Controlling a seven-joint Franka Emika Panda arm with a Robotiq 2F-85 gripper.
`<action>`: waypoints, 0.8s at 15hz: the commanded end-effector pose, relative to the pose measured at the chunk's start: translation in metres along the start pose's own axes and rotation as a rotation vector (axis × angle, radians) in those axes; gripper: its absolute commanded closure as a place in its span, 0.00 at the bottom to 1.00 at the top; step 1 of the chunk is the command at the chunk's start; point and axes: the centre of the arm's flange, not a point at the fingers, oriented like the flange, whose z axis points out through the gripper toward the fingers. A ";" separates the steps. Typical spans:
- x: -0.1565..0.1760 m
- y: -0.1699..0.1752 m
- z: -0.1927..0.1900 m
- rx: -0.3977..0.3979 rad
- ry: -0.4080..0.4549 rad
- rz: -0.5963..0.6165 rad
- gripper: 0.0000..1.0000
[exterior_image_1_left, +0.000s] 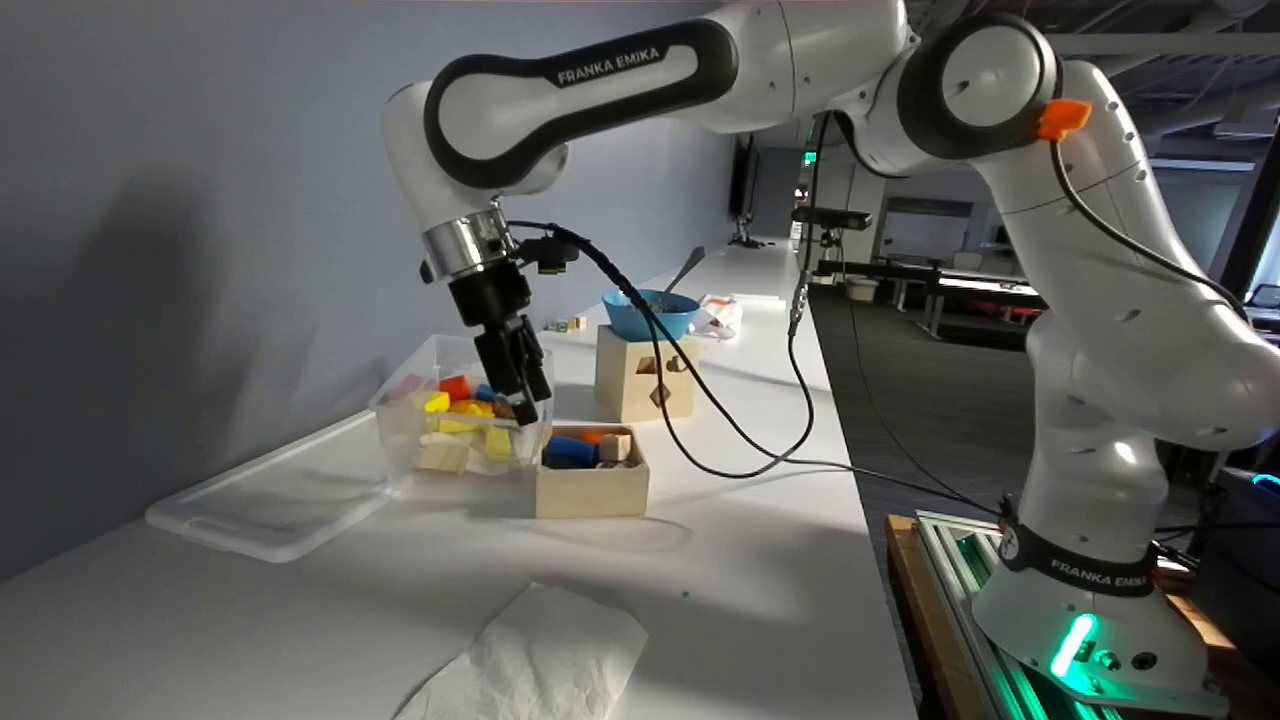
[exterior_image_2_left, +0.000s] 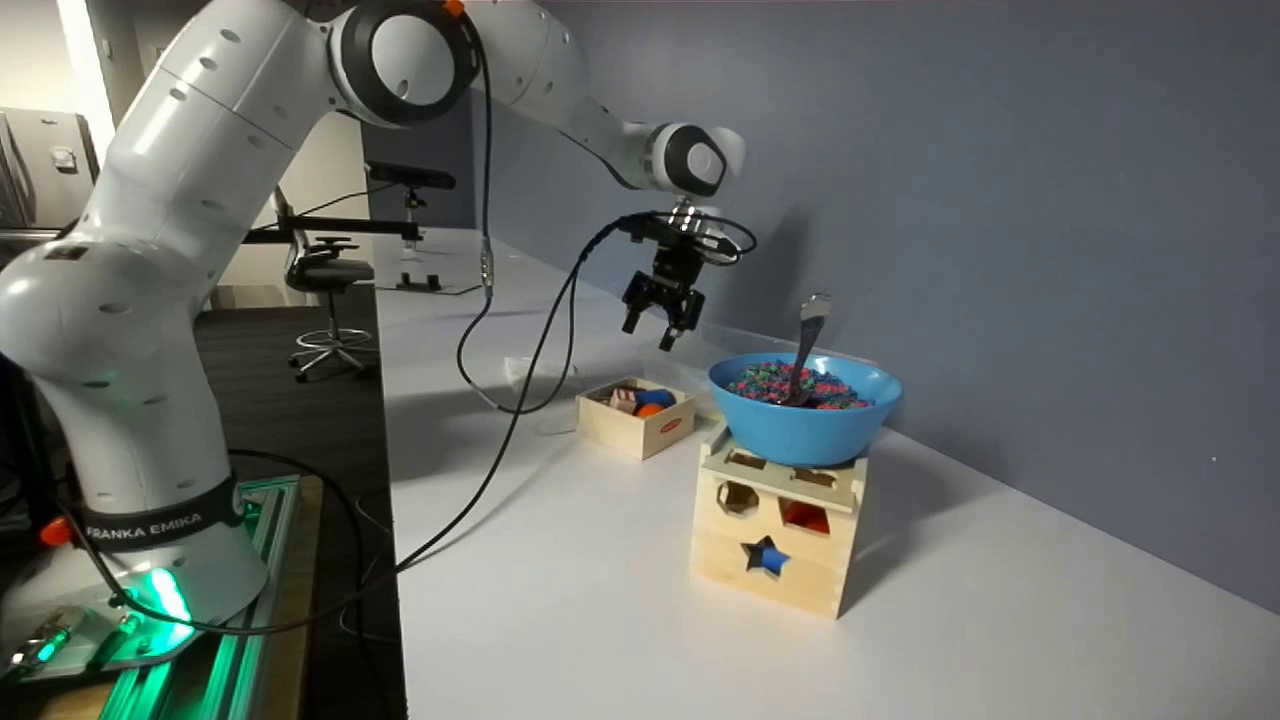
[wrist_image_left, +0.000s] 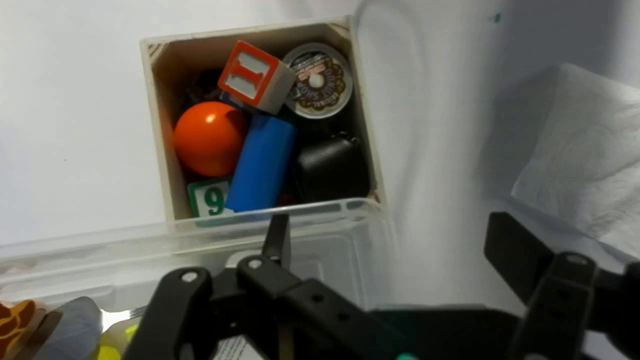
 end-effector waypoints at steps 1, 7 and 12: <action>-0.006 -0.013 -0.012 0.001 0.057 -0.016 0.00; -0.044 0.051 -0.079 -0.041 0.313 0.018 0.00; -0.008 0.088 -0.069 -0.145 0.427 0.076 0.00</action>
